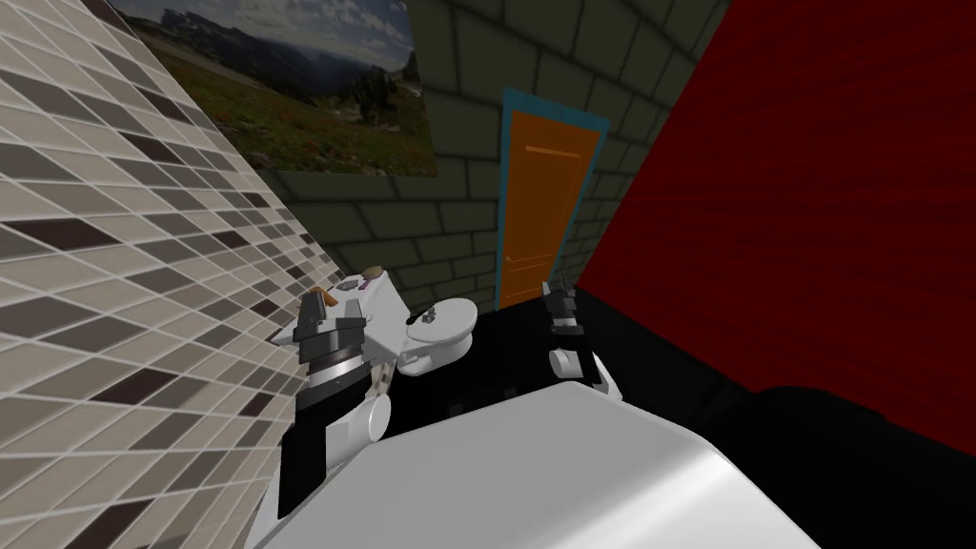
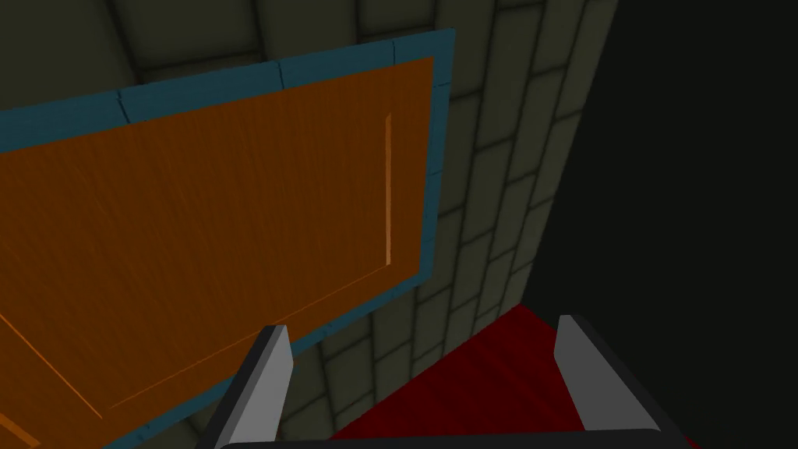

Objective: Pull the door open

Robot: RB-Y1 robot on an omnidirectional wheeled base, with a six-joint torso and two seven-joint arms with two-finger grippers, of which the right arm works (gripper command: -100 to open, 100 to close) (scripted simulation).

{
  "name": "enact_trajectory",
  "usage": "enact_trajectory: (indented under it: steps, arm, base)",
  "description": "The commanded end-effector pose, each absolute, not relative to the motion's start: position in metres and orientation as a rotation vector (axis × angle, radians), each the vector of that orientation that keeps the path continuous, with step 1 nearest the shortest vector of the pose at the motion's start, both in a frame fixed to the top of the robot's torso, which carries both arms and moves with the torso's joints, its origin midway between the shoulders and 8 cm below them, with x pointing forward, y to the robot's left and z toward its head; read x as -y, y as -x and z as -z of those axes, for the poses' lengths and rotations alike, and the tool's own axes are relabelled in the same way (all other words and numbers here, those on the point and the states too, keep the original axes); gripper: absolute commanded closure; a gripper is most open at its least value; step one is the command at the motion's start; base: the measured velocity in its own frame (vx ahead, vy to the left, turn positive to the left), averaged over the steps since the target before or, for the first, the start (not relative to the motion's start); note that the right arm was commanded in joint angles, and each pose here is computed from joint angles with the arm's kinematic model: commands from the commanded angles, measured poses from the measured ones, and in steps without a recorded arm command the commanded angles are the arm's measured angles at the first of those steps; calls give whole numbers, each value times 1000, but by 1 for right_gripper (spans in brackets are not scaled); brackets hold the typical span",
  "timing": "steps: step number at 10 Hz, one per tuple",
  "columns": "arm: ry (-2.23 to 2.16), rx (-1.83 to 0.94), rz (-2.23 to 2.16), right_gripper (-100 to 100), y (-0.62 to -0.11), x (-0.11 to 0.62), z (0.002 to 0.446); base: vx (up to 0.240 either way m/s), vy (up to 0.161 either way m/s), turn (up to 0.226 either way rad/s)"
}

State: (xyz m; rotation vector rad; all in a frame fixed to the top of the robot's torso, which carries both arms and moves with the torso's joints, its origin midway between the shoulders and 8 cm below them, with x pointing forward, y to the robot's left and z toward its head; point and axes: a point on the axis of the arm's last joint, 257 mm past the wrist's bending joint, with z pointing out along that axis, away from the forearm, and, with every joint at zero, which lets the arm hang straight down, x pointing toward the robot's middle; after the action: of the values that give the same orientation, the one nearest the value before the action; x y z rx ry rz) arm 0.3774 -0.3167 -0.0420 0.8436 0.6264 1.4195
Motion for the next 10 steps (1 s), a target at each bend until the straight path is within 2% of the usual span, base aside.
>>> enact_trajectory:
  steps: [1,10]
  arm:
    - [-875,-614,-1448,-100,-379,320,52]
    - [-1086,-502,-1608,-100,-397,345,110]
  base:
    - [79,-69,124]
    - [74,-95,163]
